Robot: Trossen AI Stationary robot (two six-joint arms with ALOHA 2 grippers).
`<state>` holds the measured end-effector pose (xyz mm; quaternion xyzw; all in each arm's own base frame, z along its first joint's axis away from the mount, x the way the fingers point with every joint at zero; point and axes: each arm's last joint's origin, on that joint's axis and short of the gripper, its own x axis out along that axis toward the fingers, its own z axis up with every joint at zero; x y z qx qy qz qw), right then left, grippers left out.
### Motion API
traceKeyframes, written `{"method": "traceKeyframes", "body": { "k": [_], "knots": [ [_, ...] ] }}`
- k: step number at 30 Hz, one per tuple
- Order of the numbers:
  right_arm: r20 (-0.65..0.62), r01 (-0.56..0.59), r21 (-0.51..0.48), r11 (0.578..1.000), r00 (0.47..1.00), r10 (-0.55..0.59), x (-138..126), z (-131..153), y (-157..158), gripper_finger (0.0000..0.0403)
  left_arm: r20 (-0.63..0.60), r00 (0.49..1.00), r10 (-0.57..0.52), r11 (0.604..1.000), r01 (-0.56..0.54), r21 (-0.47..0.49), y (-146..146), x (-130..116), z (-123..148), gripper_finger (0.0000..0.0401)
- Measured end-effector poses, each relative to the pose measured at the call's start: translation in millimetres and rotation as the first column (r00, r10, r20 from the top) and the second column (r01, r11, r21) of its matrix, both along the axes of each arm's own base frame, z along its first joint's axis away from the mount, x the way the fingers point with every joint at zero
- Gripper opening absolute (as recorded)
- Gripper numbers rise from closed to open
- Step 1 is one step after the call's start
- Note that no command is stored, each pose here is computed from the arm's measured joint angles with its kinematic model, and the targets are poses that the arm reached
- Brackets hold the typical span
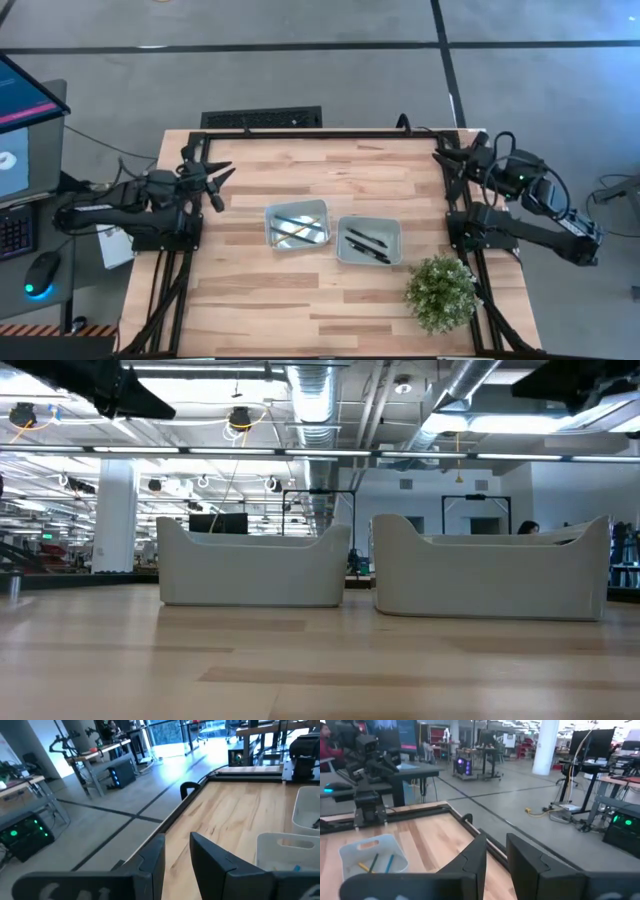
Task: Sort pens & pencils
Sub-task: Return to Home Position
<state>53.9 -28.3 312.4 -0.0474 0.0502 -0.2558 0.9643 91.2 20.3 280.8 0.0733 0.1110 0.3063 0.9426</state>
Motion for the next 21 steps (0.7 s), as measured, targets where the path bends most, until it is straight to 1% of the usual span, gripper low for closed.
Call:
{"method": "traceKeyframes", "body": {
  "k": [4, 8, 12, 14, 21],
  "knots": [
    [0.029, 0.004, -0.008, 1.0, 1.0, -0.003, -5, -14, 2, 0.0095, 0.017, 1.0, 0.001, 1.0, -0.001, 0.008, 0, -4, -12, 0.0082],
    [0.046, 0.033, -0.008, 0.999, 0.998, -0.033, -9, -29, 3, 0.0095, 0.044, 0.999, 0.004, 1.0, -0.005, 0.007, 0, -7, -25, 0.0082],
    [0.12, 0.038, -0.038, 0.999, 0.992, -0.033, -10, -36, 4, 0.0095, 0.066, 0.998, 0.017, 1.0, -0.017, 0.002, 0, -10, -36, 0.0082],
    [0.129, 0.045, -0.042, 0.998, 0.991, -0.039, -11, -42, 4, 0.0095, 0.071, 0.997, 0.036, 0.999, -0.036, 0.002, 0, -12, -41, 0.0082],
    [0.12, 0.063, -0.03, 0.998, 0.991, -0.06, -2, -58, -1, 0.0095, 0.131, 0.991, 0.015, 1.0, -0.018, 0.018, 0, -13, -43, 0.0082]
  ]
}}
